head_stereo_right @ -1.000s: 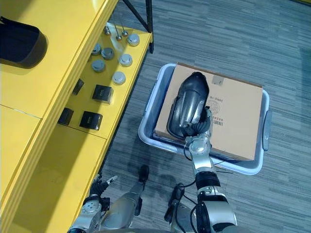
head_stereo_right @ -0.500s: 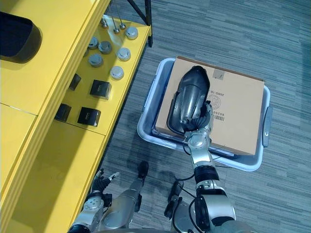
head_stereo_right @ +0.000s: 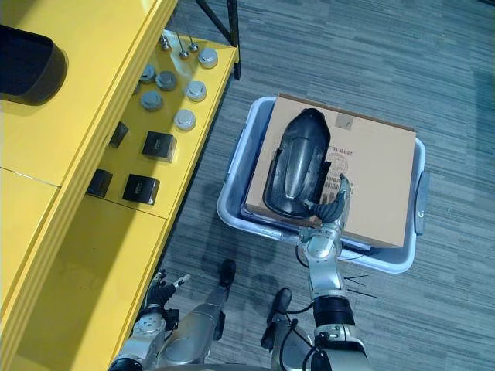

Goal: Walk over and take plastic housings, then place them on the shelf

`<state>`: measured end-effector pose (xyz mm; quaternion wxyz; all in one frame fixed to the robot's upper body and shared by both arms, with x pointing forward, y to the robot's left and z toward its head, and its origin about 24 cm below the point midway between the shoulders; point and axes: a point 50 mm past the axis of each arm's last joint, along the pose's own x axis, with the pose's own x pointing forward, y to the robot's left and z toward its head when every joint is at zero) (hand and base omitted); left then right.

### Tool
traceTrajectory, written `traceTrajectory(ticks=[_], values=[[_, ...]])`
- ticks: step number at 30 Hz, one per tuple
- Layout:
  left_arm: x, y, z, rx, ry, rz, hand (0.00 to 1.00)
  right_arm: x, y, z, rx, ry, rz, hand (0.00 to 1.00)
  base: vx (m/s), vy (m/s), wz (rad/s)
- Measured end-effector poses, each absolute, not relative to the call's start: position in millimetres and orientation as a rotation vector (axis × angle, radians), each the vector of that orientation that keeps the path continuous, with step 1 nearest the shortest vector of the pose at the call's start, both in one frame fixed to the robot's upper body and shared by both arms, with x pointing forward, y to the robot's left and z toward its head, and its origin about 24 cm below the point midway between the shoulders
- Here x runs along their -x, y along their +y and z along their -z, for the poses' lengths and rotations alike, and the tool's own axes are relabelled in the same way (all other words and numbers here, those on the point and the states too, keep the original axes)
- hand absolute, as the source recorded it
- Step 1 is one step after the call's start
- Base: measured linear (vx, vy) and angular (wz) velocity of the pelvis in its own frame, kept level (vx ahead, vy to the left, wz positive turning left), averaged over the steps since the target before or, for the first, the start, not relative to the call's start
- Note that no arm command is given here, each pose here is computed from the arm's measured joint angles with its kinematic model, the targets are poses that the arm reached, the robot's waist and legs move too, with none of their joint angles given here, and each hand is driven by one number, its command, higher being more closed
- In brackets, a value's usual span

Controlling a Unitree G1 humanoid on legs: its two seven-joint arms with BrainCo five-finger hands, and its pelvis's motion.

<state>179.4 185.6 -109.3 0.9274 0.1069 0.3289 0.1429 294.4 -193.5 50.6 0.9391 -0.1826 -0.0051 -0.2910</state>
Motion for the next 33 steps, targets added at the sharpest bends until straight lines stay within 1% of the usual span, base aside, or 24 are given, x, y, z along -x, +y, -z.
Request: traceTrajectory(ticks=[9, 12, 17, 24, 25, 29, 33], values=[[-176, 186, 112, -0.221, 0.694, -0.295, 0.0, -299, -197, -56, 0.369, -0.019, 0.61, 0.0, 0.02, -0.002, 0.0], [-176, 186, 112, -0.221, 0.694, -0.297, 0.0, -304, -203, -62, 0.36, -0.022, 0.645, 0.0, 0.0, 0.0, 0.0], [-175, 188, 113, -0.225, 0.701, -0.302, 0.0, -318, -212, -58, 0.364, 0.052, 0.656, 0.0, 0.0, 0.0, 0.0], [-175, 190, 112, -0.235, 0.697, -0.322, 0.0, -349, -224, -66, 0.375, 0.171, 0.673, 0.0, 0.0, 0.0, 0.0], [-176, 190, 112, -0.235, 0.696, -0.322, 0.0, -353, -225, -67, 0.371, 0.192, 0.666, 1.0, 0.0, 0.0, 0.0], [-178, 190, 111, -0.235, 0.688, -0.32, 0.0, -365, -226, -70, 0.404, 0.246, 0.643, 1.0, 0.0, 0.0, 0.0], [-180, 190, 110, -0.235, 0.684, -0.319, 0.0, -375, -236, -83, 0.461, 0.267, 0.631, 1.0, -0.01, 0.002, -0.02]])
